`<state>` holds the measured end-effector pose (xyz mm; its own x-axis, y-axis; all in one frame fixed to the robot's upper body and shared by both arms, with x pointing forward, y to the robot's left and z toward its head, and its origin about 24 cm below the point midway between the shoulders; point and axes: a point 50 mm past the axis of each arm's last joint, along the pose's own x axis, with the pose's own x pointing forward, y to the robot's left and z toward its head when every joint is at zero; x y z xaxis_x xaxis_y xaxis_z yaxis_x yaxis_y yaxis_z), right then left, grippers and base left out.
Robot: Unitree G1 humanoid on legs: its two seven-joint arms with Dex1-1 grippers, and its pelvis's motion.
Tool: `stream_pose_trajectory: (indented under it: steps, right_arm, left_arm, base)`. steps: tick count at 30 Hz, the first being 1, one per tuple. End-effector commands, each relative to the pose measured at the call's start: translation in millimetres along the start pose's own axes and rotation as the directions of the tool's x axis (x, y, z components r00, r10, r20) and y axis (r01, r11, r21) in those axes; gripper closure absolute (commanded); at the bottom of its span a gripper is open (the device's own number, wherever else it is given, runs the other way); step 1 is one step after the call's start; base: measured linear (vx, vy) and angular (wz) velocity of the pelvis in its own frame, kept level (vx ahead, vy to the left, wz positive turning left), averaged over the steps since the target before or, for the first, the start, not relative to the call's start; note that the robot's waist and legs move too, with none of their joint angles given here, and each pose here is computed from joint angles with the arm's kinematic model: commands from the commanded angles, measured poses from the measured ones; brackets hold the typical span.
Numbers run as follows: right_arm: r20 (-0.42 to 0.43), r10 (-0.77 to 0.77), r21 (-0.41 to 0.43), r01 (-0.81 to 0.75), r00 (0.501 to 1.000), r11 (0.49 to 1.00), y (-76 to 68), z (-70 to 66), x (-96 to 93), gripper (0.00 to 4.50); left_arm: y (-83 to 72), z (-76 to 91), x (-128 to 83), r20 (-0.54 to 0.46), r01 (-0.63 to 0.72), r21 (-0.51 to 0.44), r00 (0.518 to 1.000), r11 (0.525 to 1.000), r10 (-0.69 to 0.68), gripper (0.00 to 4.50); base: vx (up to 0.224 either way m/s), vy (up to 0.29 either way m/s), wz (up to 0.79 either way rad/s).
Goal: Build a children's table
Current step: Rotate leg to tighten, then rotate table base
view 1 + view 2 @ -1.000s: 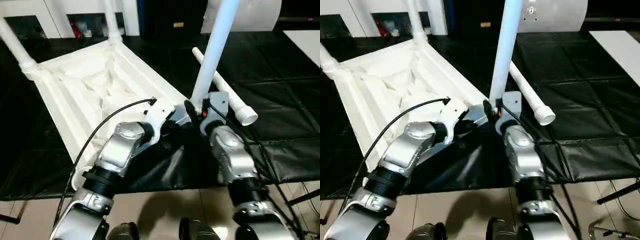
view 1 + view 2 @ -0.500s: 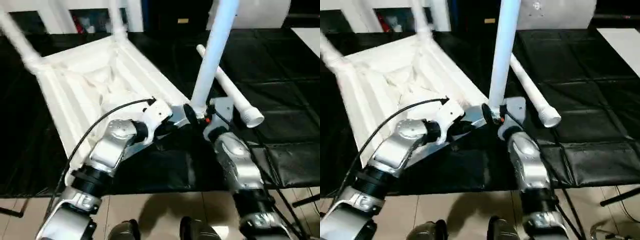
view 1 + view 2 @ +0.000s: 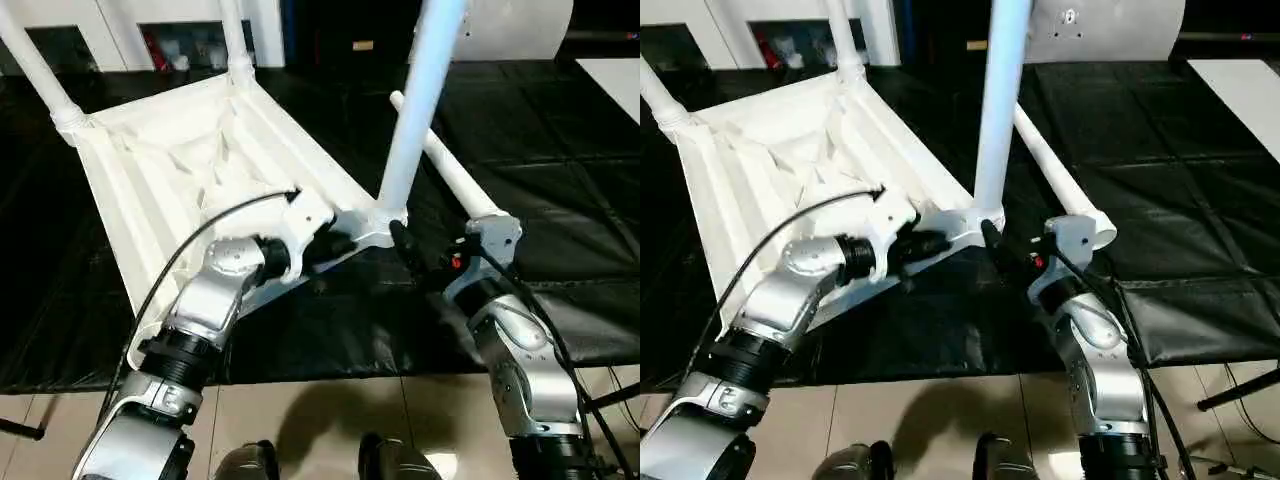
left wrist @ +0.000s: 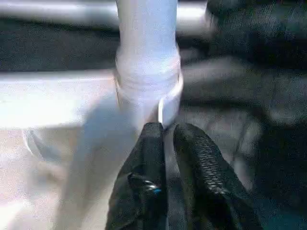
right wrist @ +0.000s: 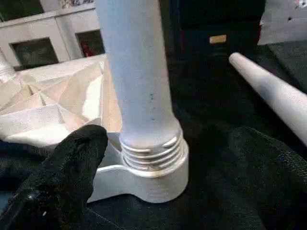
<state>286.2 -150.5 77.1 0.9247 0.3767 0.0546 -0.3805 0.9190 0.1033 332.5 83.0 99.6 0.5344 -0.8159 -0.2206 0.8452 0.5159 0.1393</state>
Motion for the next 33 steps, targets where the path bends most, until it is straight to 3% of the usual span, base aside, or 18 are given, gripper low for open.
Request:
stream_pose_trajectory:
  steps: [1,4,8,9,11,13,16,17,26,33]
  right_arm:
    - [-0.030,0.023,-0.016,-0.023,0.999,1.000,2.8,1.3,1.1,0.00]
    - [-0.140,0.100,-0.074,-0.111,0.985,0.991,11.3,-5.0,4.4,0.00]
    - [-0.207,0.178,-0.119,-0.206,0.962,0.971,22.3,-10.0,6.5,0.00]
    - [-0.238,0.207,-0.120,-0.240,0.949,0.963,28.4,-12.8,8.3,0.00]
    - [-0.257,0.228,-0.115,-0.264,0.939,0.958,32.5,-15.0,10.2,0.00]
    - [-0.285,0.262,-0.115,-0.304,0.922,0.946,38.7,-17.9,13.8,0.00]
    - [-0.333,0.291,-0.123,-0.347,0.897,0.930,43.9,-22.5,16.7,0.00]
    - [-0.341,0.295,-0.128,-0.354,0.893,0.926,44.9,-23.4,17.5,0.00]
    - [-0.430,0.292,-0.176,-0.397,0.854,0.901,52.0,-32.6,38.4,0.00]
    - [-0.435,0.281,-0.175,-0.386,0.855,0.905,50.2,-35.7,47.1,0.00]
  left_arm:
    - [8.1,7.4,-9,0.035,-0.038,0.001,0.999,0.999,0.037,3.65]
    - [25.4,13.7,-31,0.023,-0.153,0.032,0.988,0.988,0.152,3.65]
    - [39.9,13.9,-58,-0.039,-0.261,0.080,0.964,0.962,0.264,3.65]
    - [49.1,10.4,-81,-0.119,-0.331,0.139,0.930,0.933,0.347,3.65]
    - [57.7,6.8,-101,-0.187,-0.394,0.197,0.884,0.898,0.429,3.65]
    - [71.3,3.0,-133,-0.272,-0.489,0.288,0.782,0.823,0.560,4.01]
    - [77.6,1.1,-157,-0.331,-0.526,0.348,0.706,0.776,0.626,4.06]
    - [78.1,0.8,-161,-0.339,-0.531,0.351,0.696,0.771,0.633,4.40]
    - [68.1,-18.9,-181,-0.542,-0.491,0.372,0.574,0.788,0.614,4.45]
    - [53.5,-30.3,-184,-0.665,-0.386,0.292,0.576,0.875,0.476,4.45]
  base:
    - [0.000,0.000,0.00]
    - [0.000,0.000,0.00]
    - [0.000,0.000,0.00]
    - [0.000,0.000,0.00]
    - [0.000,0.000,0.00]
    - [0.000,0.000,0.00]
    - [0.000,0.000,0.00]
    - [0.000,0.000,0.00]
    - [0.000,0.000,0.00]
    - [0.000,0.000,0.00]
